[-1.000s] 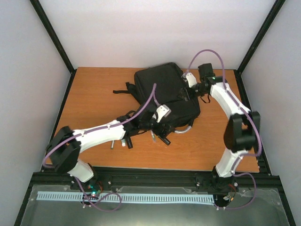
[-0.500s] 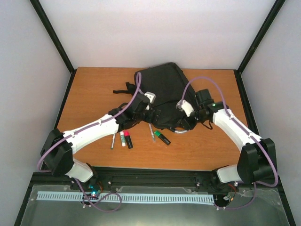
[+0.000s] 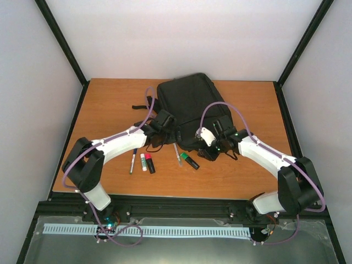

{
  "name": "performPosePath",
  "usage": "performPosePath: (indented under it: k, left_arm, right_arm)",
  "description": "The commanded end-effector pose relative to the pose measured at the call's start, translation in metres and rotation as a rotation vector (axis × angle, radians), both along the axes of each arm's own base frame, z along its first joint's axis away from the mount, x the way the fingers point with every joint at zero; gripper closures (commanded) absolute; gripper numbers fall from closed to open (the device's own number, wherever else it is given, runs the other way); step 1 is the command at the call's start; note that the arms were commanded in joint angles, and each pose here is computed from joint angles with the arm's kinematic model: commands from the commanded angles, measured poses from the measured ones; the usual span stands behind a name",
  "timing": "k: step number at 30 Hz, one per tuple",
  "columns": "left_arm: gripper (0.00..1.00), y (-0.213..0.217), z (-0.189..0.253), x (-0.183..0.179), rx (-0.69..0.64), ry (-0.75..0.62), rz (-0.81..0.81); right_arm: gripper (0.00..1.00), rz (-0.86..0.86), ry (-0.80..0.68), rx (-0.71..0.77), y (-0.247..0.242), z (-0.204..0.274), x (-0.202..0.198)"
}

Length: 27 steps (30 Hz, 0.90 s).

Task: Pack the student bag
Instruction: Zip the student bag at the center of the board.

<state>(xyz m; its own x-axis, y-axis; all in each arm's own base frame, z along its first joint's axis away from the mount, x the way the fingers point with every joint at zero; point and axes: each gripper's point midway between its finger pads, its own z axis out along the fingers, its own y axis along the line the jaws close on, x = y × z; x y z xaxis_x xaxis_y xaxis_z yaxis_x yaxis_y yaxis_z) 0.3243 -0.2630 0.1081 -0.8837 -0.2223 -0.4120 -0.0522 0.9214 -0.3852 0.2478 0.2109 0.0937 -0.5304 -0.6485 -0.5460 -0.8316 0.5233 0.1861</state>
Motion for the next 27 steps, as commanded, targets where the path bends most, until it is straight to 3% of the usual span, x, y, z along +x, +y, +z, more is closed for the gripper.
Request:
performPosePath:
  k: [1, 5, 8, 10, 15, 16, 18, 22, 27]
  left_arm:
    - [0.0, -0.006, -0.007, -0.011, -0.038, 0.107, 0.026]
    - [0.0, -0.015, -0.019, -0.025, -0.02, 0.192, -0.09]
    - [0.0, -0.024, -0.013, -0.03, -0.032, 0.167, -0.175]
    - [0.0, -0.015, -0.006, -0.024, -0.042, 0.085, -0.129]
    - [0.0, -0.012, 0.051, -0.003, -0.279, -0.257, 0.008]
    - [0.0, -0.012, 0.056, -0.001, -0.298, -0.265, 0.027]
    - [0.03, -0.016, 0.057, 0.002, -0.307, -0.216, 0.061]
    - [0.24, -0.022, 0.044, 0.001, -0.384, -0.1, 0.16]
    - [0.32, -0.019, 0.029, 0.001, -0.395, -0.037, 0.253]
  right_arm:
    - [0.61, -0.058, -0.034, -0.017, 0.007, -0.007, 0.014]
    - [0.58, -0.09, -0.035, -0.059, 0.002, -0.014, 0.02]
    - [0.57, -0.094, -0.042, -0.047, 0.002, -0.011, 0.019]
    - [0.56, -0.096, -0.043, -0.042, 0.001, -0.008, 0.017]
    - [0.54, -0.076, -0.018, -0.065, -0.003, -0.012, 0.009]
    - [0.54, -0.073, -0.014, -0.068, -0.004, -0.013, 0.007]
    - [0.54, -0.07, -0.017, -0.065, -0.005, -0.011, 0.006]
    - [0.53, -0.053, 0.006, -0.069, -0.005, -0.016, 0.0]
    - [0.51, -0.066, 0.025, -0.07, -0.004, -0.022, 0.002]
